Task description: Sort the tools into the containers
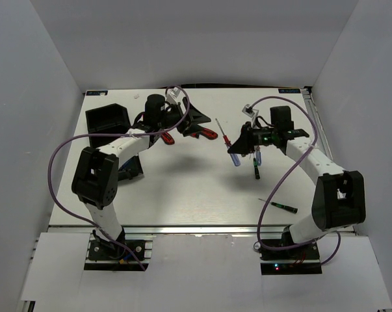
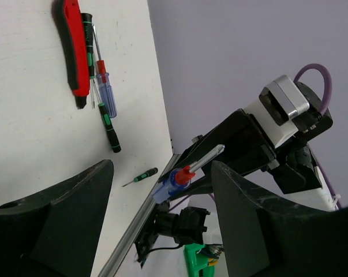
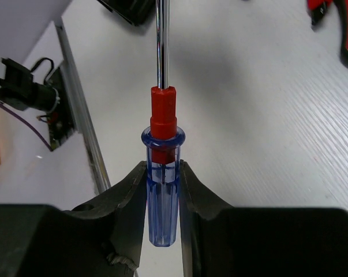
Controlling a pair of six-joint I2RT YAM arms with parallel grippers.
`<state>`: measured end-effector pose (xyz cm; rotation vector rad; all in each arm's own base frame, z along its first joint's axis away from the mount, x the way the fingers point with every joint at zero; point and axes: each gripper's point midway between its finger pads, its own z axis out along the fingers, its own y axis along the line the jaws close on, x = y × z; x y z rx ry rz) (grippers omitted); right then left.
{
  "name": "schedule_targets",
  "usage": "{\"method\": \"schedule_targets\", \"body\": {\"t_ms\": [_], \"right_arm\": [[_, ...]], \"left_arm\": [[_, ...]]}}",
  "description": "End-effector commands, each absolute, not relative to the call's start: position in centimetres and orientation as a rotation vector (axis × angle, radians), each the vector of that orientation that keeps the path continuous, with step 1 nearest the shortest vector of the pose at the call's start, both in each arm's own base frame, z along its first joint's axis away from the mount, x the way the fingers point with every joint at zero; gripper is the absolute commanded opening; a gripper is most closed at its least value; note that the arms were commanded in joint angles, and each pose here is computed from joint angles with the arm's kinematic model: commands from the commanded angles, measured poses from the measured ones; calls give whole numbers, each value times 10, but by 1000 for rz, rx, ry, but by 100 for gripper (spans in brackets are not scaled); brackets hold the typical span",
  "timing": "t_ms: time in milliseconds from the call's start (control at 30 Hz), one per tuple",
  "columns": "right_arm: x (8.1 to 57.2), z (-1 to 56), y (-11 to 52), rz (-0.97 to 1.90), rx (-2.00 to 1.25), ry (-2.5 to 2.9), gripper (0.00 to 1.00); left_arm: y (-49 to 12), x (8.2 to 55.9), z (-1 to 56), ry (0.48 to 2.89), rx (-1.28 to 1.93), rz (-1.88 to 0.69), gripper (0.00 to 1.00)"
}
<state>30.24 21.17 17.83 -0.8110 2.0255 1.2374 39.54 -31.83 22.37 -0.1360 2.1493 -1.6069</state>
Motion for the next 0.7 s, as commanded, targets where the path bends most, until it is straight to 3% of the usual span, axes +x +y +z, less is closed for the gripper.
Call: {"method": "schedule_targets", "body": {"t_ms": [0,367,667], "right_arm": [[316,219,237,1343,-806,1896,0],[336,224,259,1396,-767,1873,0],[325,227,289,1442,-835,1833,0]], "left_arm": [[-325,397,251,2078,-80,-1629,79],[-326,390,256,2058,-48,-1627,76],[-337,387,258,2054,8,-1648,66]]}}
